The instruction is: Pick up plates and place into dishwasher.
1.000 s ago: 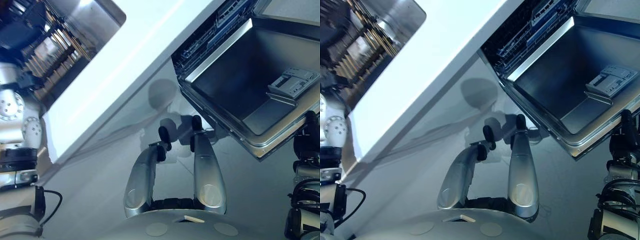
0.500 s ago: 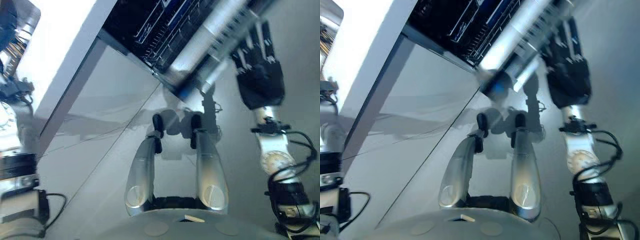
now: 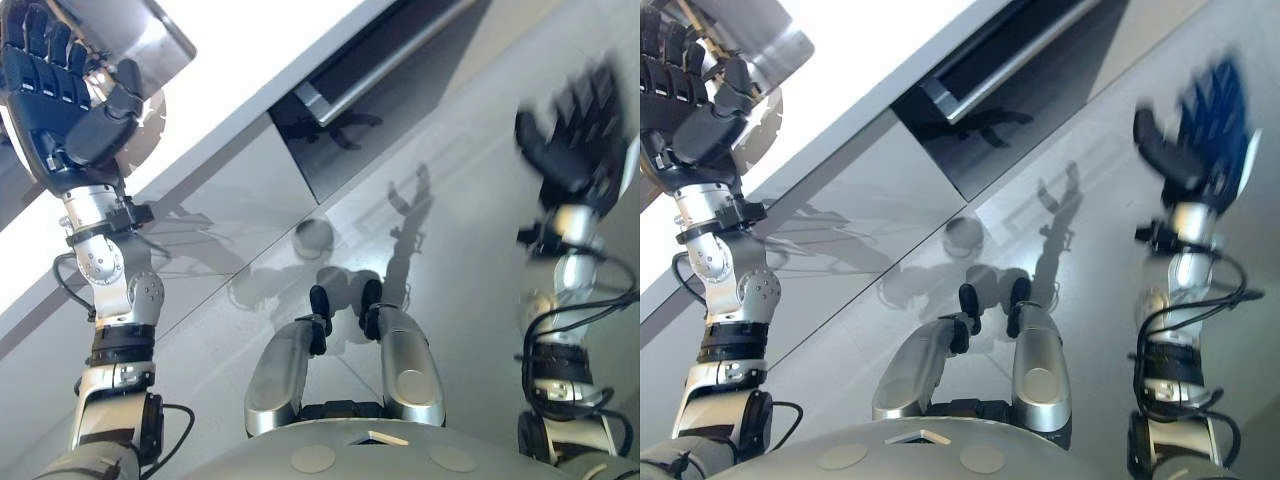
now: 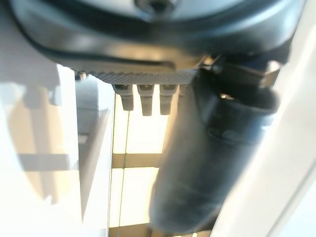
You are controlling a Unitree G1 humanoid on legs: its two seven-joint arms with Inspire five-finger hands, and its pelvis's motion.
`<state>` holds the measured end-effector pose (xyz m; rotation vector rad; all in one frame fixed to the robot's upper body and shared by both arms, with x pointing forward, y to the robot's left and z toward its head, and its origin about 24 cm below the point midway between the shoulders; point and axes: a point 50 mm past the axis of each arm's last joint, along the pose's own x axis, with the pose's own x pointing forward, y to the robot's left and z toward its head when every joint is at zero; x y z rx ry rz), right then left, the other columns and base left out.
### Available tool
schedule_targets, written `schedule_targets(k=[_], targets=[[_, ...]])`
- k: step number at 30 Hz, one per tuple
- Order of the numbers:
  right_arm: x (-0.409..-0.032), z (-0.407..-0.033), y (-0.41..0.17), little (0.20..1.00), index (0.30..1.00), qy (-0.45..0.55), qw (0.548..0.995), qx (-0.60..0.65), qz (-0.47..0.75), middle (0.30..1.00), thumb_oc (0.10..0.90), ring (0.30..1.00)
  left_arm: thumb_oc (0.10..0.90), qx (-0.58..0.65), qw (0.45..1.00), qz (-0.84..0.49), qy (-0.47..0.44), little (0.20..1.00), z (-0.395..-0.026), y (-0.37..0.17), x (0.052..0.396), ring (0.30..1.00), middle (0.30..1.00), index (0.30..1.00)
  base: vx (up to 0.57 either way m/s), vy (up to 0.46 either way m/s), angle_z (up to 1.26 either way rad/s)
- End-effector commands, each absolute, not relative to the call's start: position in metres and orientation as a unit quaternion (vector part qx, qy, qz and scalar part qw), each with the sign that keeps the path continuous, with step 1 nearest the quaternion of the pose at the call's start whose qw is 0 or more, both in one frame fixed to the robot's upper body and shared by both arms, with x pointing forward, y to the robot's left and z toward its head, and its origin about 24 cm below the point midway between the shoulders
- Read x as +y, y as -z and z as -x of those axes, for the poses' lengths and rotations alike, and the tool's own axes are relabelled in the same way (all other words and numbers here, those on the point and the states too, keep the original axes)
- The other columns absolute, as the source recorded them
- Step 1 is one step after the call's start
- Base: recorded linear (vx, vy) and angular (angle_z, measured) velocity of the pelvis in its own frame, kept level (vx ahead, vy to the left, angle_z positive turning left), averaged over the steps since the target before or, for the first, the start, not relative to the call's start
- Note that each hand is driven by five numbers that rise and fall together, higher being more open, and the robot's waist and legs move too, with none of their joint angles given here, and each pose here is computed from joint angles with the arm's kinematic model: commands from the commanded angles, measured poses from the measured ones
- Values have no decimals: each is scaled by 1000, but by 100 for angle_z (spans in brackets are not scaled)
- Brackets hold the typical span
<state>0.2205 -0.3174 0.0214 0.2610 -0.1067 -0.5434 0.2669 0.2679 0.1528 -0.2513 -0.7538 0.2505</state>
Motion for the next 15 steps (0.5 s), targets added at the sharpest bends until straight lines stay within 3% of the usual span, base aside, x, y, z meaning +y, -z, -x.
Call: schedule_targets(k=[1, 10, 15], targets=[[-327, -222, -57, 900, 900, 303, 926, -184, -130, 900, 800, 900, 800, -265, 935, 87, -219, 900, -241, -109, 314, 900, 900, 900, 74, -18, 21], [-346, -183, 26, 900, 900, 380, 922, 66, -33, 900, 800, 900, 800, -230, 943, 119, -208, 900, -249, -98, 310, 900, 900, 900, 22, -3, 7], [-326, -138, 93, 900, 900, 279, 908, 307, 56, 900, 800, 900, 800, -218, 949, 127, -190, 900, -249, -92, 304, 900, 900, 900, -14, -30, 14]])
